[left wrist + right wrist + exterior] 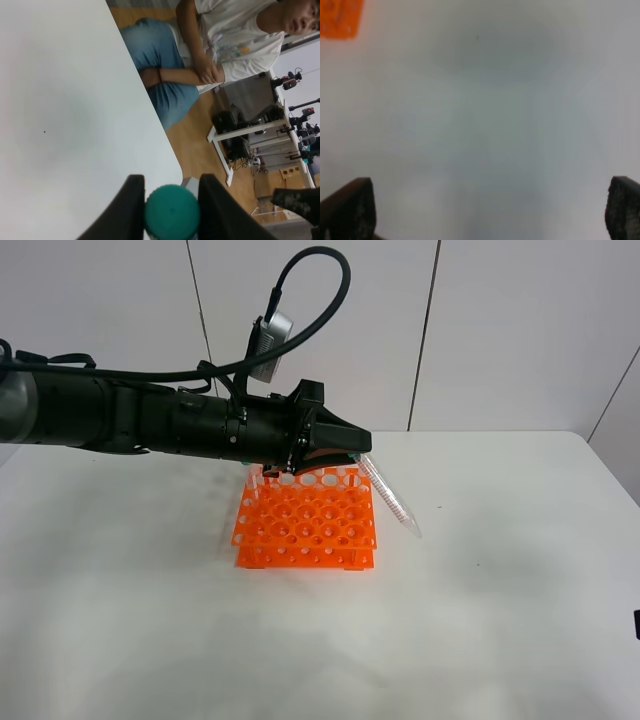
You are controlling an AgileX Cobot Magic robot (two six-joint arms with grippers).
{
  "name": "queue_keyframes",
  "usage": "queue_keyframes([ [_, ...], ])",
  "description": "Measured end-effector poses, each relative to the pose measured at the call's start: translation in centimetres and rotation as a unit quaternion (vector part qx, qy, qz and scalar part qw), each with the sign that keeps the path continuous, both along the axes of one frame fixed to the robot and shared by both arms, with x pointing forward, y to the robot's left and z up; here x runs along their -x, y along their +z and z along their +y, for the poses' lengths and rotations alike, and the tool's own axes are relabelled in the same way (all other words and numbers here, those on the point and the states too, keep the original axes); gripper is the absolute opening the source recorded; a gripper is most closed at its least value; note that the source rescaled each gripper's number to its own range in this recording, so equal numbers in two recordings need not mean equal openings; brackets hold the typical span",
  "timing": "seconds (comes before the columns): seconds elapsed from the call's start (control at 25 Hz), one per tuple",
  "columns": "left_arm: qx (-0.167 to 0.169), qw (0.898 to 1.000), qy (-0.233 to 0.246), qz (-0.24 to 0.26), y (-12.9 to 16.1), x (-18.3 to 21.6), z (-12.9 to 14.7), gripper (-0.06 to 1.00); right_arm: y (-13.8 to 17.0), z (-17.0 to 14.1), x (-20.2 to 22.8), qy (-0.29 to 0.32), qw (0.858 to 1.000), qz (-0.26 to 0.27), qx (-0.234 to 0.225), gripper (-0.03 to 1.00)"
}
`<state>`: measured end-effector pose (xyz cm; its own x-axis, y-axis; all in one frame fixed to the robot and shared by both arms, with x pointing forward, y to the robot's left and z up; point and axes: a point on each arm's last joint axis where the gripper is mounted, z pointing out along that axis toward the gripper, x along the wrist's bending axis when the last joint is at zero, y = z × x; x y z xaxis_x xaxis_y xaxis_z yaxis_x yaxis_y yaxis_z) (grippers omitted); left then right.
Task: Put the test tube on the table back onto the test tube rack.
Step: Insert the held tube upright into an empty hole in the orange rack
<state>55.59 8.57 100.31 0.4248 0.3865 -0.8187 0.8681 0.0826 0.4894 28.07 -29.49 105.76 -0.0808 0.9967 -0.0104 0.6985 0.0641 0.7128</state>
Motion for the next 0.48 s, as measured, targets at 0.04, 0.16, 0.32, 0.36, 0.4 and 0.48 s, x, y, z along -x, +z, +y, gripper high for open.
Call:
queue_keyframes([
  [0.04, 0.0, 1.0, 0.0, 0.0, 0.0, 0.0, 0.0, 0.0, -0.3, 0.0, 0.6, 0.0, 1.0, -0.02, -0.002, 1.0],
  [0.16, 0.002, 1.0, -0.003, 0.0, 0.0, 0.0, 0.0, 0.0, -0.3, -0.1, 2.5, 0.0, 0.995, -0.095, -0.007, 1.0],
  [0.32, 0.002, 1.0, -0.003, 0.0, 0.0, 0.0, 0.0, 0.0, -0.3, -0.1, 3.8, 0.001, 0.99, -0.14, -0.008, 1.0],
  [0.36, 0.002, 1.0, -0.003, 0.0, 0.0, 0.0, 0.0, 0.0, -0.3, -0.1, 4.0, 0.001, 0.989, -0.147, -0.009, 1.0],
  [0.4, 0.002, 1.0, -0.003, 0.0, 0.0, 0.0, 0.0, 0.0, -0.3, -0.1, 4.2, 0.001, 0.988, -0.153, -0.009, 1.0],
  [0.48, 0.002, 1.0, -0.003, 0.0, 0.0, 0.0, 0.0, 0.0, -0.3, -0.1, 4.5, 0.001, 0.986, -0.164, -0.009, 1.0],
])
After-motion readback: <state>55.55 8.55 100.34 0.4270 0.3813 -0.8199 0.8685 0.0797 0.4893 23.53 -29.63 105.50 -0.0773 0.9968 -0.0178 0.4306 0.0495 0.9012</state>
